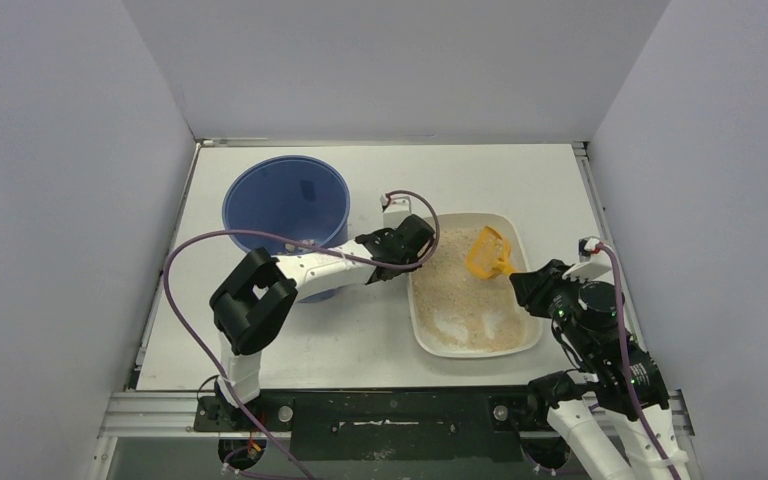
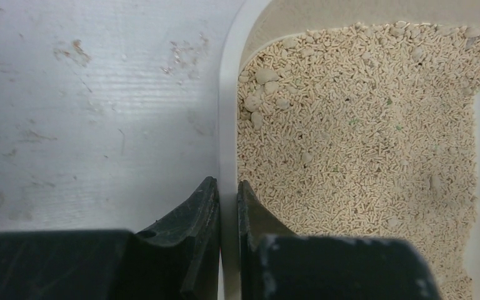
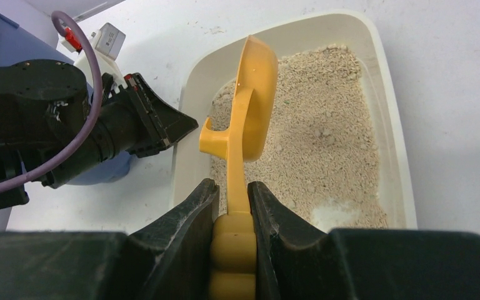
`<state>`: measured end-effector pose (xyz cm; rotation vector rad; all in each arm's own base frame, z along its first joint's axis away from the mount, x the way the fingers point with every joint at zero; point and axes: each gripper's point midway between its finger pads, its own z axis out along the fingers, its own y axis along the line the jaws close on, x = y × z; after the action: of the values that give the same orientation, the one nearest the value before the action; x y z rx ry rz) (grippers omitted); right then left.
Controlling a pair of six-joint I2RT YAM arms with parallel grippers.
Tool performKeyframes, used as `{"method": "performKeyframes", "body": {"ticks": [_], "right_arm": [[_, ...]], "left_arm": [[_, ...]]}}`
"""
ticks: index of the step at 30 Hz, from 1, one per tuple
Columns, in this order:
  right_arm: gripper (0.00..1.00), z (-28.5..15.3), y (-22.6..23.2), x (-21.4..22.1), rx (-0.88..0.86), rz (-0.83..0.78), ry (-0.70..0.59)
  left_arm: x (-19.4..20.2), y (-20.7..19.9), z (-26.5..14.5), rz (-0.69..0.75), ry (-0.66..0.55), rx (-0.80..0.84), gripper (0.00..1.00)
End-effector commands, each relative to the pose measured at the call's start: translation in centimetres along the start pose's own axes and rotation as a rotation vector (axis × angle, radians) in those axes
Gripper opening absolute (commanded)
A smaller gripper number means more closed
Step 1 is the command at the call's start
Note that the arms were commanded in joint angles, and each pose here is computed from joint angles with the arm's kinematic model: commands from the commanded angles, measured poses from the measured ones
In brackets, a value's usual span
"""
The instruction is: Clean the litter box
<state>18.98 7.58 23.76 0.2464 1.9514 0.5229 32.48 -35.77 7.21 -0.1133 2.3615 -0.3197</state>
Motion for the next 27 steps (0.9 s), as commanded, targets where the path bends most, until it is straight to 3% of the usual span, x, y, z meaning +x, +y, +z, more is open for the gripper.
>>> {"method": "performKeyframes", "body": {"ticks": [1, 4, 9, 16, 27], "right_arm": [[0.00, -0.4, 0.1, -0.4, -0.003, -0.002, -0.016], [0.00, -1.0, 0.1, -0.7, 0.001, -0.016, -0.024], [0.00, -2.4, 0.0, -1.2, 0.006, -0.041, -0.032], [0.00, -3.9, 0.8, -1.3, -0.040, -0.075, -0.026], [0.00, -5.8, 1.2, -1.2, -0.080, -0.108, -0.025]], "left_arm": [[0.6, -3.8, -1.8, -0.059, 0.023, 0.129, 0.19], [0.4, -3.9, -2.3, -0.002, 0.041, 0.123, 0.40], [-1.6, -3.1, -2.5, 0.130, 0.020, 0.082, 0.53], [-4.5, -2.1, 0.0, 0.332, 0.059, 0.079, 0.56], [-6.3, -2.6, 4.6, 0.494, 0.152, 0.143, 0.55]]}}
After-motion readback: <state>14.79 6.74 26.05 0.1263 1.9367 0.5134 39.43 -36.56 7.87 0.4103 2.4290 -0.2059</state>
